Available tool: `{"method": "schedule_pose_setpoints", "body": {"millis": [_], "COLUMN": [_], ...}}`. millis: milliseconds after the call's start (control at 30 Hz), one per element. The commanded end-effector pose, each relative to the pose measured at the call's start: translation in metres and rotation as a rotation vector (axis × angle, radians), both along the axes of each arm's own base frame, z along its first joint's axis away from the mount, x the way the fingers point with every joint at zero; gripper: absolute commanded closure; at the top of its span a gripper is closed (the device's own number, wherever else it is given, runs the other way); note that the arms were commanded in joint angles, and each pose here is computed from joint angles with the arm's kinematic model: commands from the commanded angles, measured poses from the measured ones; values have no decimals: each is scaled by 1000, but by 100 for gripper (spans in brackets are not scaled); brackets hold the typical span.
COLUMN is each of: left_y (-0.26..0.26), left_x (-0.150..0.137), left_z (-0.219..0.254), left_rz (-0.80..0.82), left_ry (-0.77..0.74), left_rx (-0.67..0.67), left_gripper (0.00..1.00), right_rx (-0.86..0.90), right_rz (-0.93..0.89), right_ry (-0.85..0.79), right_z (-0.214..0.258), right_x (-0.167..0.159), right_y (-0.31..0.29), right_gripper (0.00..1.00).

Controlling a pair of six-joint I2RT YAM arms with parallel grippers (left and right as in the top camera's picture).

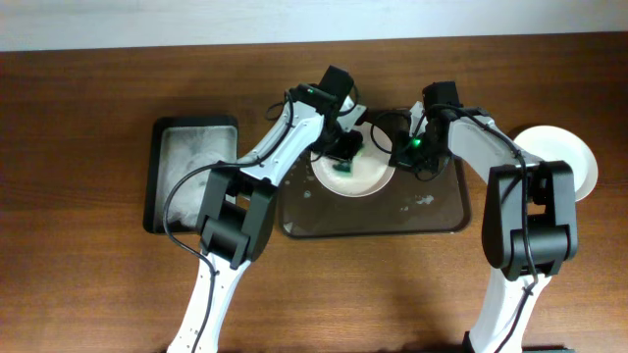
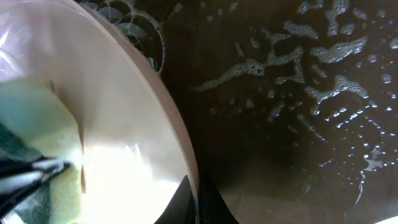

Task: Clean dirty plates on tray and stack at the side
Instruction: 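Scrub the plate's inner surface with the sponge in left gripper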

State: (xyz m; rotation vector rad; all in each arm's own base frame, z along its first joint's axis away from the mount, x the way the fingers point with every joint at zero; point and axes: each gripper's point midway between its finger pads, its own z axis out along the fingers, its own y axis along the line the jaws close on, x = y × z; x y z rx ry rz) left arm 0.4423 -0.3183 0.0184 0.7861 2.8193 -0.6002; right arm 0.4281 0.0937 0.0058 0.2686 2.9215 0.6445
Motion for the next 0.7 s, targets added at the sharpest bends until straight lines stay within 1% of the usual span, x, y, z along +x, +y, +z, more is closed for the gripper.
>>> {"method": "schedule_pose_setpoints", "body": {"millis": [0, 67, 167, 233, 367, 433, 500, 567, 633, 667], "left_y": [10, 30, 53, 66, 81, 78, 67, 46, 19, 9], "left_x": [24, 44, 54, 49, 21, 6, -14, -41, -62, -69], "left_z": [-10, -16, -28, -43, -60, -62, -63, -59, -47, -42], "left_rz": [37, 157, 265, 307, 331, 308, 268, 178, 67, 33], "left_ry": [-108, -179, -215, -190, -70, 4, 104, 240, 341, 370], "left_rx": [81, 192, 309, 377, 454, 436, 379, 260, 100, 39], "left_gripper": [99, 99, 99, 99, 99, 99, 99, 99, 99, 99], "right_rx": [-14, -14, -17, -17, -17, -17, -17, -17, -17, -17], "right_rz": [-12, -13, -13, -13, -13, -13, -13, -13, -13, -13], "right_ry": [22, 22, 22, 23, 22, 22, 22, 22, 22, 22], "right_z": [-8, -8, -8, -8, -8, -8, -8, -8, -8, -8], "right_x": [-4, -4, -4, -4, -4, -4, -4, -4, -4, -4], "right_y": [-4, -4, -4, -4, -4, -4, -4, -4, -4, -4], "right_gripper": [96, 96, 96, 96, 96, 96, 96, 96, 96, 96]}}
